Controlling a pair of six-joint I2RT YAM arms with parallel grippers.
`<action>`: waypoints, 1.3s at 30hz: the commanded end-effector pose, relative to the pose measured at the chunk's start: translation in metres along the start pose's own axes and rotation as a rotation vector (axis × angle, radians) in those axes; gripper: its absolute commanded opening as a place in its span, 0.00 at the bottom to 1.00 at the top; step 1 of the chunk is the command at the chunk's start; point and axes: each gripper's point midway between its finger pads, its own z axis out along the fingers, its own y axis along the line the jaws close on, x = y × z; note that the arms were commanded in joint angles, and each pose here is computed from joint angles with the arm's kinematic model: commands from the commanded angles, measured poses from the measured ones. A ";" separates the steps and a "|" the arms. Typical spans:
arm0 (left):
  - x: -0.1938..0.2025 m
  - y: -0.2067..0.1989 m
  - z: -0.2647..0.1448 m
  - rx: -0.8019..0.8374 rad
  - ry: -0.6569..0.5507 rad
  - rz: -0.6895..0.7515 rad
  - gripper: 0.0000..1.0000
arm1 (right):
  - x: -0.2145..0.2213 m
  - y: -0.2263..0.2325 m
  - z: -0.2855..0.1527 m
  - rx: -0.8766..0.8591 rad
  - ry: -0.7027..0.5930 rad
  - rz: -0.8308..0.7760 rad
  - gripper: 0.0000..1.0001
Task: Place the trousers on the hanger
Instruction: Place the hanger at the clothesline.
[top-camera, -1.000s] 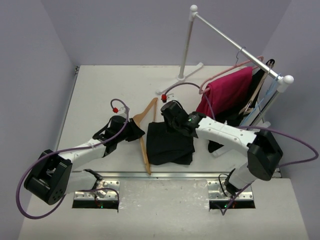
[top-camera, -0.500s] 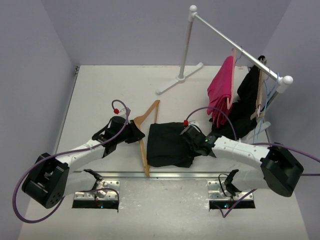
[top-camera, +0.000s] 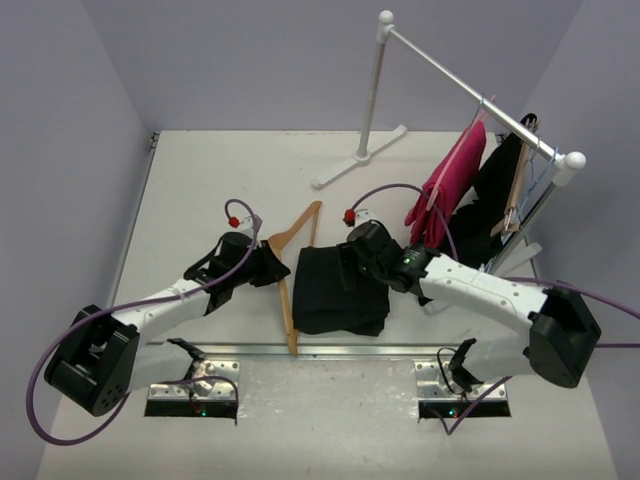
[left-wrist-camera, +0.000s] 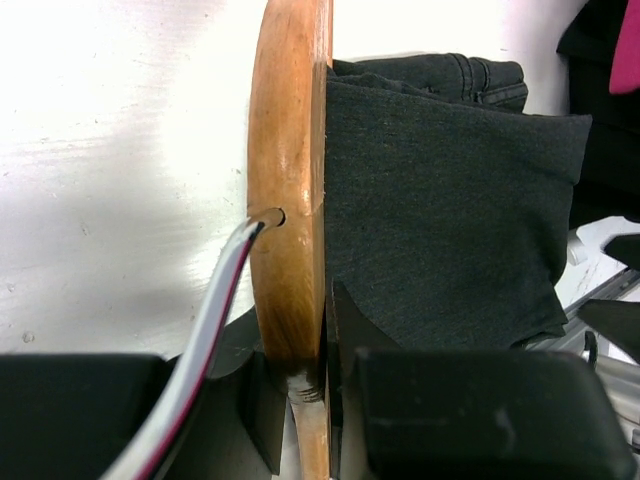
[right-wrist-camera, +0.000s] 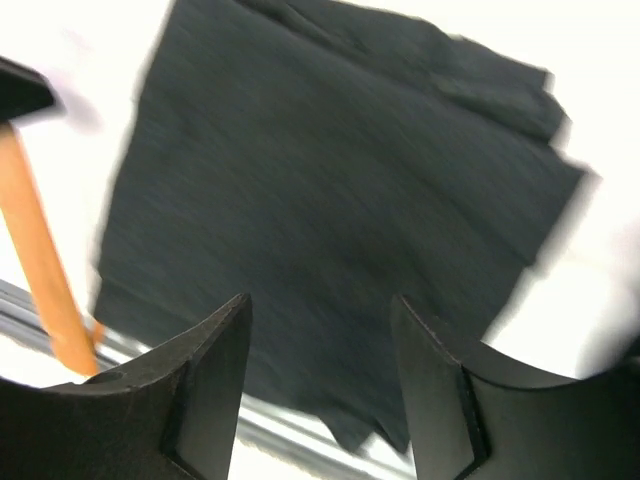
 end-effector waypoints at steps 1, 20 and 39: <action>0.035 0.028 0.001 -0.067 0.127 0.069 0.00 | -0.023 0.043 0.022 -0.107 -0.060 -0.042 0.58; 0.033 -0.001 0.005 0.054 0.161 0.153 0.28 | 0.012 0.035 0.106 0.080 0.096 0.074 0.35; 0.043 -0.006 -0.003 0.135 0.085 0.020 0.30 | 0.019 0.029 0.105 0.080 0.112 0.083 0.36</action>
